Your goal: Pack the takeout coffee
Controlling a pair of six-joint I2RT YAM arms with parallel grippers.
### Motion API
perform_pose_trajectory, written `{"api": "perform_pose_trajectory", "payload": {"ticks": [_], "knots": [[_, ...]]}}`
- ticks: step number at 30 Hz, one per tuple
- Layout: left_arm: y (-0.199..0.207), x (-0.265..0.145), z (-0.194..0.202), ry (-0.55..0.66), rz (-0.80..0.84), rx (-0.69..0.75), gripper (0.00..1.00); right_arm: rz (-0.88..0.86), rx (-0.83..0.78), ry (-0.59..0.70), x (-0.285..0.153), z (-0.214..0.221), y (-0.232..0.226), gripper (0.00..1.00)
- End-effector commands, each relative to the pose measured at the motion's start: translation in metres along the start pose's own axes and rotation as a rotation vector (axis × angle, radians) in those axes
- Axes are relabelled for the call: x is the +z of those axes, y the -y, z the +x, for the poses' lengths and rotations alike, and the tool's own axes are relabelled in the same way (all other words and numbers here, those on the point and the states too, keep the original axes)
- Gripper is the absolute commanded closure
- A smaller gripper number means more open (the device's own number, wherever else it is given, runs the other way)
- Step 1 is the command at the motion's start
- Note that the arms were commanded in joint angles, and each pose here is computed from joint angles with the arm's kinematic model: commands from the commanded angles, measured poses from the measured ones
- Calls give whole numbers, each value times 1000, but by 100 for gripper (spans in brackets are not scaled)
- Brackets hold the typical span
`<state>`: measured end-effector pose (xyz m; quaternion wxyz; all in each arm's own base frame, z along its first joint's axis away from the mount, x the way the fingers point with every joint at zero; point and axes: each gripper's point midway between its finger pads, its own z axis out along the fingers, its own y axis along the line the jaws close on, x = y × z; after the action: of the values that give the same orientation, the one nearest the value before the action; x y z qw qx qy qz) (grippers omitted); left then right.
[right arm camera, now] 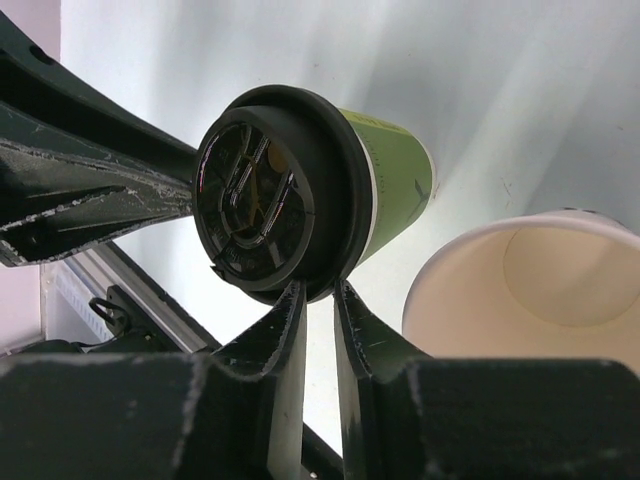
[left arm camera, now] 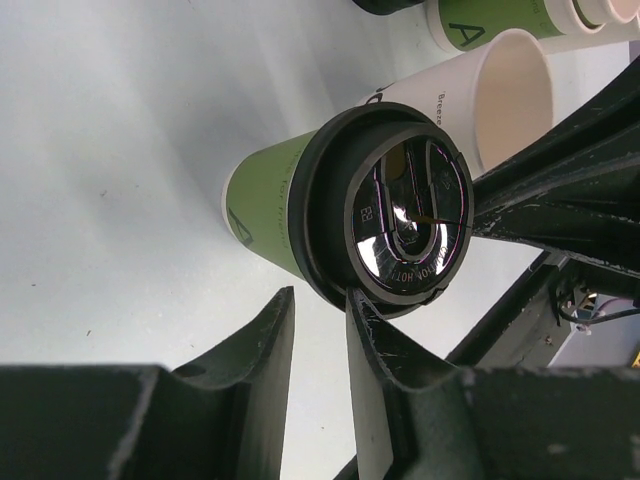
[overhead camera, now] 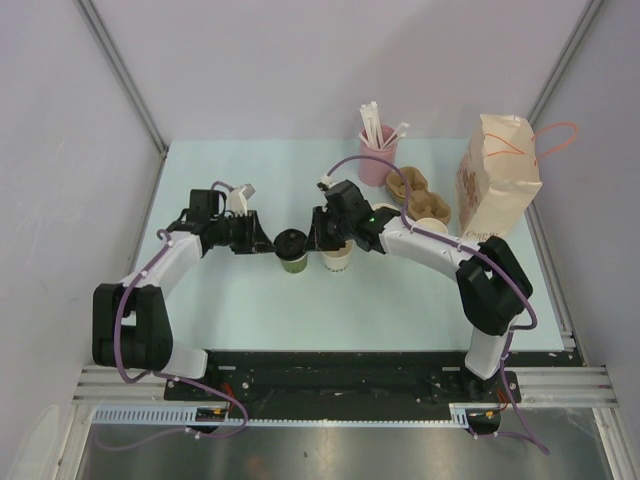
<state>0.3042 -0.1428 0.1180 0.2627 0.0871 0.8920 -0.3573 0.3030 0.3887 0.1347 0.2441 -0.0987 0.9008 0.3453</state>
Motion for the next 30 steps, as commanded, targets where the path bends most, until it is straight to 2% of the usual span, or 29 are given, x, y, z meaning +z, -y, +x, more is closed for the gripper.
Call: {"api": "perform_pose_trajectory", "payload": {"ticks": [1,13,21,30], "knots": [[0,7,7,-33,21,-15,68,77,7,-77,23,25,29,83],[-5,14,14,-65,30,-55,68,109,31,-143,36,41,51,89],[-6,12,11,-56,25,-55,68,112,42,-162,41,46,57,100],[-7,10,8,-44,24,-51,68,133,50,-208,47,59,68,100]]}}
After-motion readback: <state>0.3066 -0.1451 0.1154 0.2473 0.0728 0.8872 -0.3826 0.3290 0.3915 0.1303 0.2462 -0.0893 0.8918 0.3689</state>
